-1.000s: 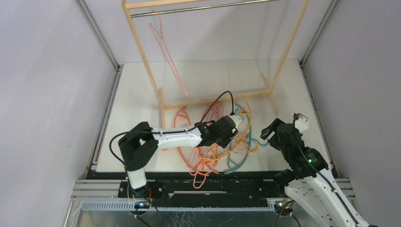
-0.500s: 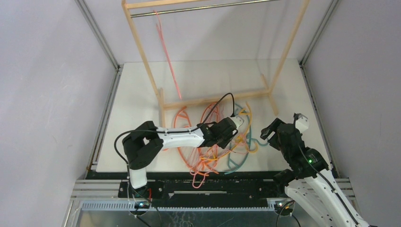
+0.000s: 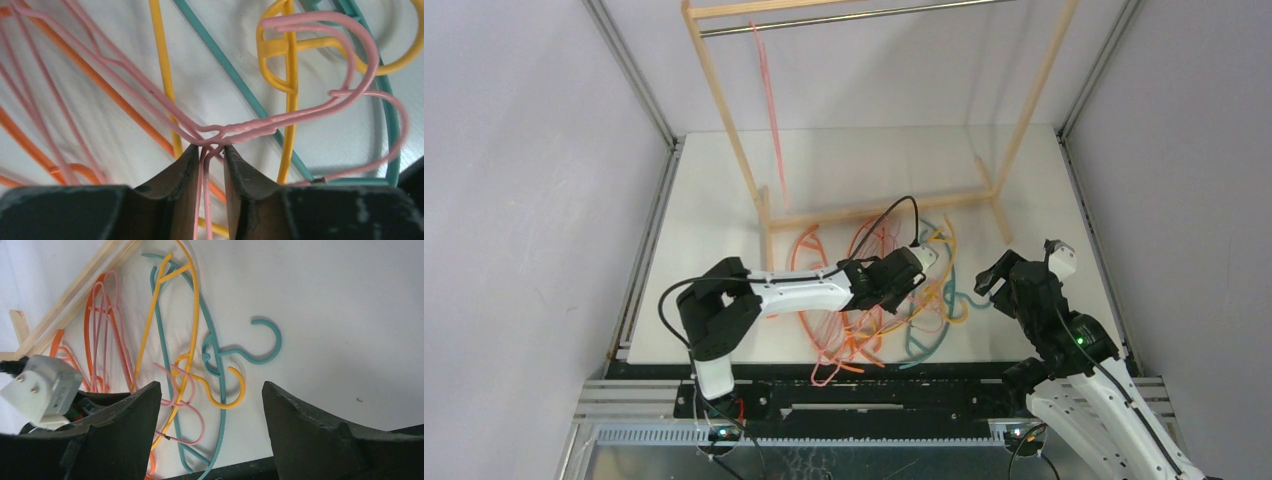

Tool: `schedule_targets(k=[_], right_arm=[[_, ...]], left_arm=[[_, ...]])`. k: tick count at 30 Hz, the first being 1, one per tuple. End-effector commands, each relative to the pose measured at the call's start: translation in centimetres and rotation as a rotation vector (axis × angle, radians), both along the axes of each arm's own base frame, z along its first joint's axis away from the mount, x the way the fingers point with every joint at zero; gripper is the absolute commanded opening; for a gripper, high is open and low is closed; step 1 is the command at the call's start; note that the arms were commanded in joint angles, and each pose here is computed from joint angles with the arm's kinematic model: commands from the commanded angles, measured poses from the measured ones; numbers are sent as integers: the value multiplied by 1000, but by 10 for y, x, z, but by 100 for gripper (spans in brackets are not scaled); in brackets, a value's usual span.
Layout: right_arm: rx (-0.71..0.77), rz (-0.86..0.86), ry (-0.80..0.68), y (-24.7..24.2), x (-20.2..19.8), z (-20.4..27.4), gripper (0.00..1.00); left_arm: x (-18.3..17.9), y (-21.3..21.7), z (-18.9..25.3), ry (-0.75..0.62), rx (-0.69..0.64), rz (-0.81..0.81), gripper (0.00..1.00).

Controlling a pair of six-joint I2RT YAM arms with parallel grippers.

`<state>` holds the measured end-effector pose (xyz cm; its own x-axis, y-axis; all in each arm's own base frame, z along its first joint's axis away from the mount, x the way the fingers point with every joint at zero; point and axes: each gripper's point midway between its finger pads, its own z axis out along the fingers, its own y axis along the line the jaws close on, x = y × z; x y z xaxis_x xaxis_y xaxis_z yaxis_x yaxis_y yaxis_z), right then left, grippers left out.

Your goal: Organize the hangers

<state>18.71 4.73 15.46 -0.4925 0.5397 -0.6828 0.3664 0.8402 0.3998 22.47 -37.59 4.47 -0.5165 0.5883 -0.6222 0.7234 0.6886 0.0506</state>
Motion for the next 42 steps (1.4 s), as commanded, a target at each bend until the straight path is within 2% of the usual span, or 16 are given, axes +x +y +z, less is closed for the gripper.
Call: schedule_targets(k=[1,4,7,16,18,21,22,27,34,42], right_arm=[[10,-10,-23,0,4,7,82],[16,-7,-25,1,4,7,82],[24,-9,-29,1,2,8,82],[33,-21,-30,-2,-3,4,82],[37,-21,-28,-1,-3,3,82],[38,-18,-30,-1,-2,3,82],[36,-16,-32,-1,-2,3,82],[36,-7,-38,0,-2,5,82],[37,3,-43,0,-4,6,82],[45,2,-37,2,-4,5,82]], left_arm=[[20,-5,62,-109,-78,5,25],[23,-3,60,-96,-73,13,19],[21,-3,64,-91,-82,17,18],[24,3,131,-169,-164,32,17],[27,7,146,-192,-175,47,13],[30,15,160,-211,-171,65,1],[30,17,163,-215,-171,67,0],[34,28,160,-219,-143,98,0],[32,53,126,-212,-77,141,0],[44,91,154,-246,-91,221,0]])
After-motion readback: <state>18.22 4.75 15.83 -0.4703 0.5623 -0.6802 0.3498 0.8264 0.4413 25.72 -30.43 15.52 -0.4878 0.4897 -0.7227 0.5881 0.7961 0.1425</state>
